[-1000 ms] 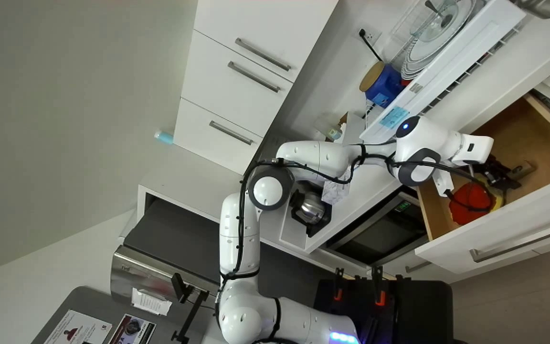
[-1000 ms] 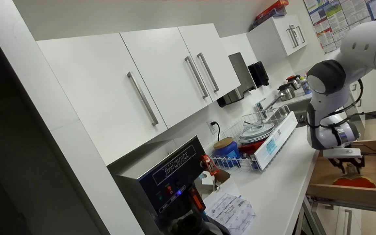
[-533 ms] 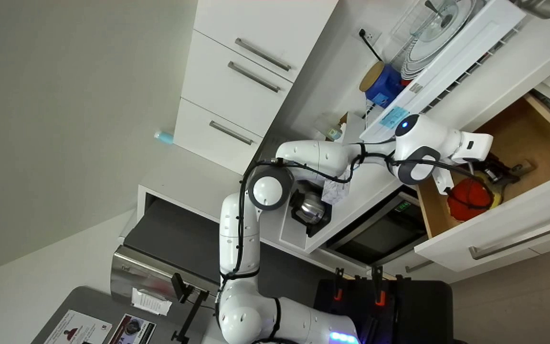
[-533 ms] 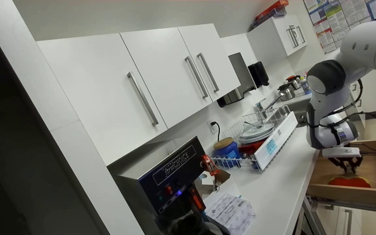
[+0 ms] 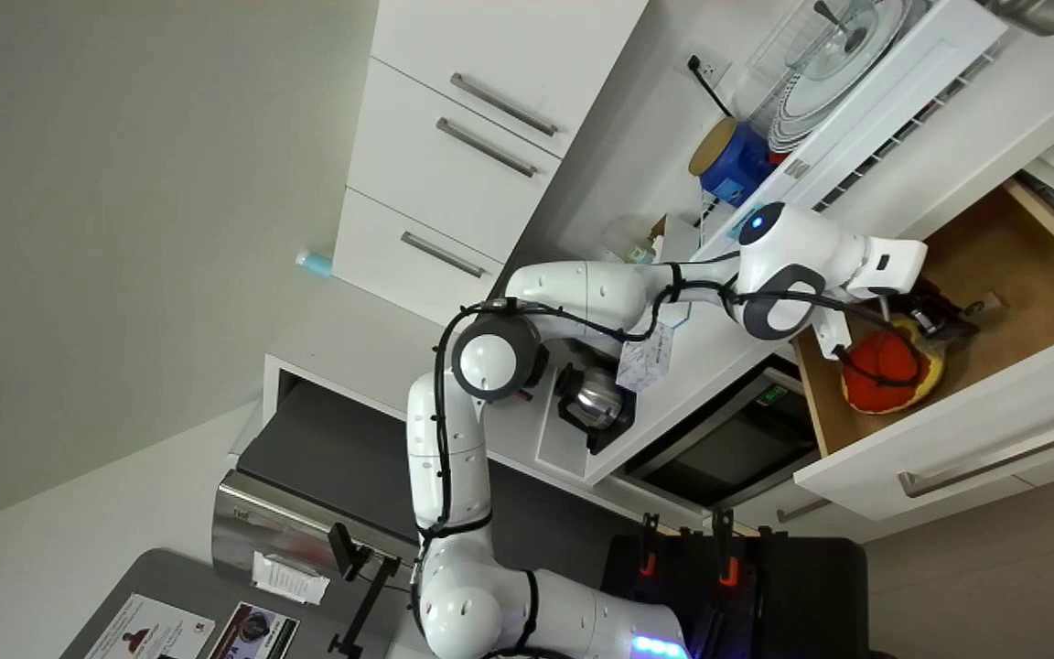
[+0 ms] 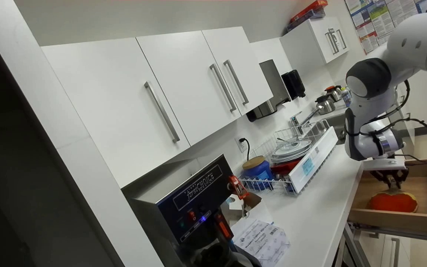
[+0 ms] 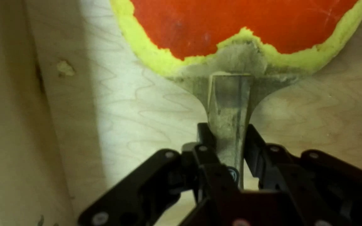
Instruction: Place the paddle on the counter
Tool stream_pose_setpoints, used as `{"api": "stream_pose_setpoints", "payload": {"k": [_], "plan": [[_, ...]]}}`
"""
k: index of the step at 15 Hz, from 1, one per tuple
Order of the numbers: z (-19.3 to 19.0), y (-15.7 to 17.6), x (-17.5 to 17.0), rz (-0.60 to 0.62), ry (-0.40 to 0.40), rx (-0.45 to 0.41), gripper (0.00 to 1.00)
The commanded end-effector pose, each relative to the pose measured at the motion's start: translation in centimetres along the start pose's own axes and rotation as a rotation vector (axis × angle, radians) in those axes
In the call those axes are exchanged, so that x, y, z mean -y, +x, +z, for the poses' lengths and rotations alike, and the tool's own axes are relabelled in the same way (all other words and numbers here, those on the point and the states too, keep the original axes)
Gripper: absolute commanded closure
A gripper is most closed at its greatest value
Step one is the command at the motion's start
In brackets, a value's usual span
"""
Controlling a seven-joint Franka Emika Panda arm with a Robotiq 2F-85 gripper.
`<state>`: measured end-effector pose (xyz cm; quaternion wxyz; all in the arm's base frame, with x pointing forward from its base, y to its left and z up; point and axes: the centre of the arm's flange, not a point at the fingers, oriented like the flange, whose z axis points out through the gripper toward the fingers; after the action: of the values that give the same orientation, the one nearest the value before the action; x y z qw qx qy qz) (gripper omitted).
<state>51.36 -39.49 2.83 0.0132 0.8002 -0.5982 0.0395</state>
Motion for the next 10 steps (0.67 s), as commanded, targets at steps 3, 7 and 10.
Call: {"api": "stream_pose_setpoints", "payload": {"k": [3,7,10], "plan": [[-7.4,0.0,-1.2,0.036,-0.06,0.021,0.93],[-11.6,0.0,-1.2,0.01,-0.06,0.058,0.93],[-14.8,-2.1,-0.8,0.01,-0.047,0.087,0.93]]}}
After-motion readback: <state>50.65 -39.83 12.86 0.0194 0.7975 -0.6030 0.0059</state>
